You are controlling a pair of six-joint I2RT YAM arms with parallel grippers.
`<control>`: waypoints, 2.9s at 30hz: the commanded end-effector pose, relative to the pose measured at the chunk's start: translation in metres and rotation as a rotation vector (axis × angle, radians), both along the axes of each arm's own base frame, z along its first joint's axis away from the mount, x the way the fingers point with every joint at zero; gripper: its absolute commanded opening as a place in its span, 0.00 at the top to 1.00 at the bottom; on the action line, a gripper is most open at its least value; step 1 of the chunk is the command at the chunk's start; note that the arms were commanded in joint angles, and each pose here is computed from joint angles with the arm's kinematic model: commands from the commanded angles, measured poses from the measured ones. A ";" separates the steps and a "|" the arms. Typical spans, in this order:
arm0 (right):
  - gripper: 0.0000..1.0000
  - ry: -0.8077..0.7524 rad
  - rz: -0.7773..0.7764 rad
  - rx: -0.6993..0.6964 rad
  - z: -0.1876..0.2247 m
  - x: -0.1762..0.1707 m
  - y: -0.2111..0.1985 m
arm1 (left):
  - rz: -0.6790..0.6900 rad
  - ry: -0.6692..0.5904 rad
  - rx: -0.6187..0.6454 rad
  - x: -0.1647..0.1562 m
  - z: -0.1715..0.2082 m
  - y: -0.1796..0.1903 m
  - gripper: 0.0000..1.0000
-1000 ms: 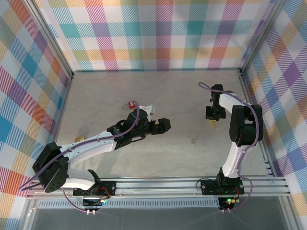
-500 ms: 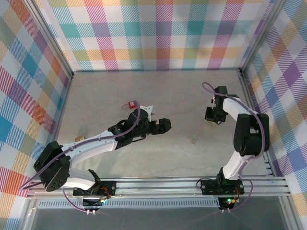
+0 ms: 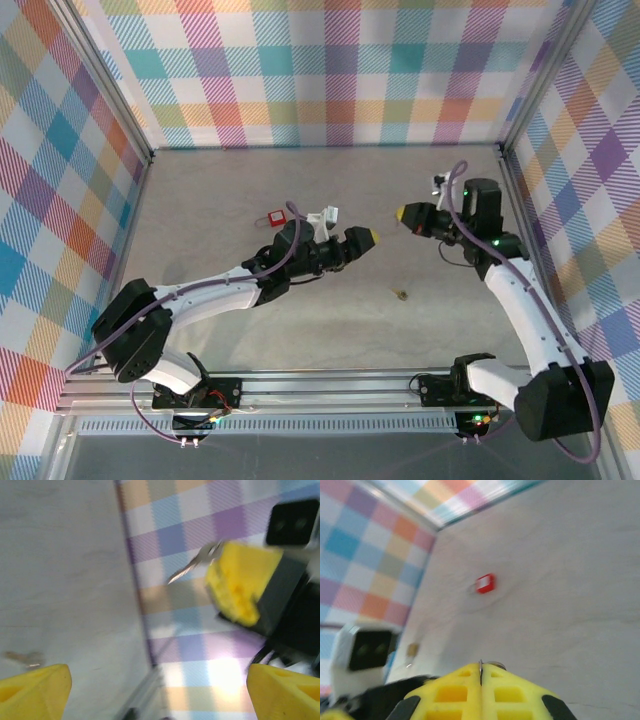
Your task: Unlock with the key
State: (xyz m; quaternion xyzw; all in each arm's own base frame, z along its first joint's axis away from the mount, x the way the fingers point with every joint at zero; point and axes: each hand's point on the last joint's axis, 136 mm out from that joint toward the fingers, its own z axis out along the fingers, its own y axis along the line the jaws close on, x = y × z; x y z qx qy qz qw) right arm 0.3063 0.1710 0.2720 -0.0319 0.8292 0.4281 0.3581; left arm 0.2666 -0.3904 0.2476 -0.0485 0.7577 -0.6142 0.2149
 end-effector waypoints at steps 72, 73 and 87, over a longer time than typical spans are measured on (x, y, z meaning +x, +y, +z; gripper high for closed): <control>1.00 -0.251 0.110 0.296 0.001 -0.070 0.064 | 0.128 0.376 -0.669 0.018 0.056 0.012 0.55; 1.00 -0.253 0.109 0.291 0.000 -0.071 0.063 | 0.131 0.375 -0.666 0.019 0.056 0.013 0.57; 1.00 -0.253 0.126 0.261 -0.003 -0.079 0.060 | 0.158 0.365 -0.631 0.025 0.045 0.018 0.70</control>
